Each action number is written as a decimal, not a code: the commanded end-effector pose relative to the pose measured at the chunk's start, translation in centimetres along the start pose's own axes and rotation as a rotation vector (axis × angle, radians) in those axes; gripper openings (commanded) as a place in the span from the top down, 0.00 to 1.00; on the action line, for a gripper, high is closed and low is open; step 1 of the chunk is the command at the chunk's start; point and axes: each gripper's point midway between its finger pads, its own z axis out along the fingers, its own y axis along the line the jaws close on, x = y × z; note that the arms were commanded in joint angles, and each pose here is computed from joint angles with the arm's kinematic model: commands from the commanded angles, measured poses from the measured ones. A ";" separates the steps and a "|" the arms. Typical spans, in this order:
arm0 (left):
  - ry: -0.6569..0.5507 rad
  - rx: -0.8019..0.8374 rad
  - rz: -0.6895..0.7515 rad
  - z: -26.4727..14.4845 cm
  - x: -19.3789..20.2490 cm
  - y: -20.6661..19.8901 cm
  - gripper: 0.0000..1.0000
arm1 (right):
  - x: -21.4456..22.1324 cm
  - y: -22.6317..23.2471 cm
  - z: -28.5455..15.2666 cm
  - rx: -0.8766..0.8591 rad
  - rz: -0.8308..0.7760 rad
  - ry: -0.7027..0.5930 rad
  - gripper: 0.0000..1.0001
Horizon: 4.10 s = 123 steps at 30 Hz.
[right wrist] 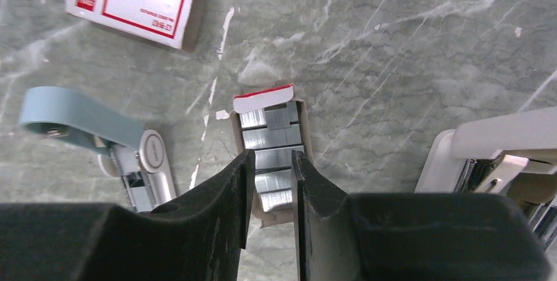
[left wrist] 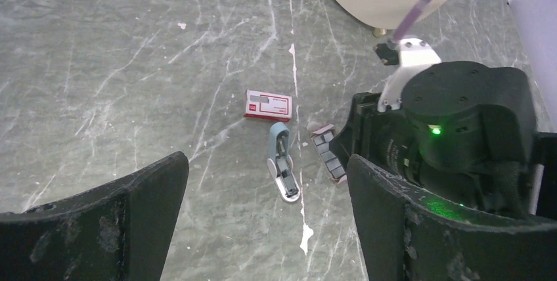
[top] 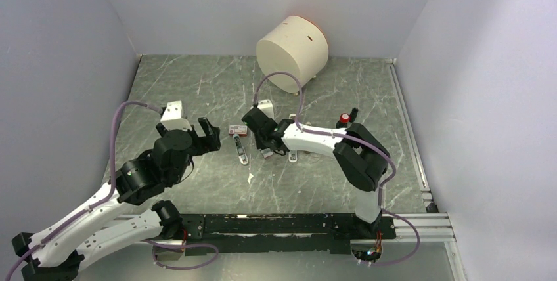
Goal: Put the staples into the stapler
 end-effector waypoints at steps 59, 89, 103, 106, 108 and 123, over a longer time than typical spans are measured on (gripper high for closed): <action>0.012 0.057 0.028 1.0 0.3 -1.8 0.05 | -1.1 -1.0 2.4 -0.016 -0.003 -0.062 0.80; 0.022 0.086 0.015 0.8 0.6 -2.3 0.06 | 10.4 -3.1 -6.4 -0.191 -0.235 0.292 0.77; 0.023 0.077 0.007 0.7 0.4 -2.2 0.06 | 12.1 -2.8 -5.6 -0.153 -0.328 0.346 0.68; 0.022 0.078 0.012 0.8 0.2 -2.3 0.06 | 11.2 -2.4 -5.9 -0.147 -0.300 0.328 0.62; 0.020 0.081 0.016 0.8 0.2 -2.4 0.06 | 10.4 -2.3 -6.1 -0.129 -0.256 0.302 0.59; 0.023 0.087 0.027 1.1 0.4 -2.7 0.06 | 11.1 -3.7 -5.6 0.048 -0.083 0.316 0.63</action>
